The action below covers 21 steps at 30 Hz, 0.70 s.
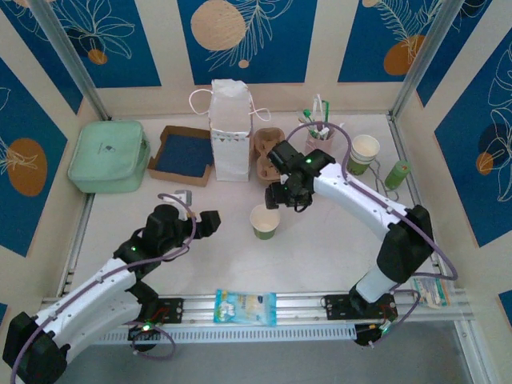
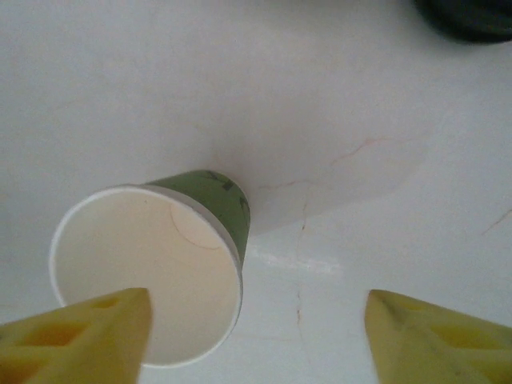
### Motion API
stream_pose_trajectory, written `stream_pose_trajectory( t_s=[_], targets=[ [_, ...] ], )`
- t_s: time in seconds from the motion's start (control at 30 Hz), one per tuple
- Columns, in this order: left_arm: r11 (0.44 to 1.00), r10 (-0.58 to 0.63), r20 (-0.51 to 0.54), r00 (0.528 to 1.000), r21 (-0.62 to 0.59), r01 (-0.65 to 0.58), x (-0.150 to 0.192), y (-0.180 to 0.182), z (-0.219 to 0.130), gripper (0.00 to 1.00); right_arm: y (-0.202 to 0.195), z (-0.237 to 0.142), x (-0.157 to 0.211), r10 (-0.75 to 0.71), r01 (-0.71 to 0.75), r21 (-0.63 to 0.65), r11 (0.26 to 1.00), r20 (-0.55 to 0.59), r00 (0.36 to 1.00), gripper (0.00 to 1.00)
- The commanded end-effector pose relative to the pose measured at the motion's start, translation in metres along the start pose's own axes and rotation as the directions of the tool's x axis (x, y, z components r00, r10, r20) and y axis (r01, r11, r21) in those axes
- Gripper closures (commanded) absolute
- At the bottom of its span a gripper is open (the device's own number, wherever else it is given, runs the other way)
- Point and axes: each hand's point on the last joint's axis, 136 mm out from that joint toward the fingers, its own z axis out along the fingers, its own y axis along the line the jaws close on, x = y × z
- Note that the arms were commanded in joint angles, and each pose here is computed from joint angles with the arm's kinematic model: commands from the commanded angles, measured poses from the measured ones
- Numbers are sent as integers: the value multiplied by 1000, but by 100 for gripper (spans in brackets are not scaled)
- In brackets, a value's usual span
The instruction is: Pack the takeout coffee
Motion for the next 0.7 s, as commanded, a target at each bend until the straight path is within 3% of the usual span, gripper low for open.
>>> stream_pose_trajectory(
  t_s=[0.0,0.23,0.43,0.67],
  targets=[
    [1000,17,24,1000,-8,-17,-11,-2,-6,8,-8,-25,-11,-15,13,24,1000,79,997,3],
    [1000,29,18,999,-1,-29,-12,-5,-8,8,-32,-38,-29,-27,17,67,998,162,986,1],
    [999,38,24,999,1,-38,-13,-6,-11,8,-41,-41,-44,-273,247,125,961,278,921,1],
    [999,39,22,999,4,-39,-12,-6,-11,8,-64,-44,-60,-255,277,-39,960,284,924,1]
  ],
)
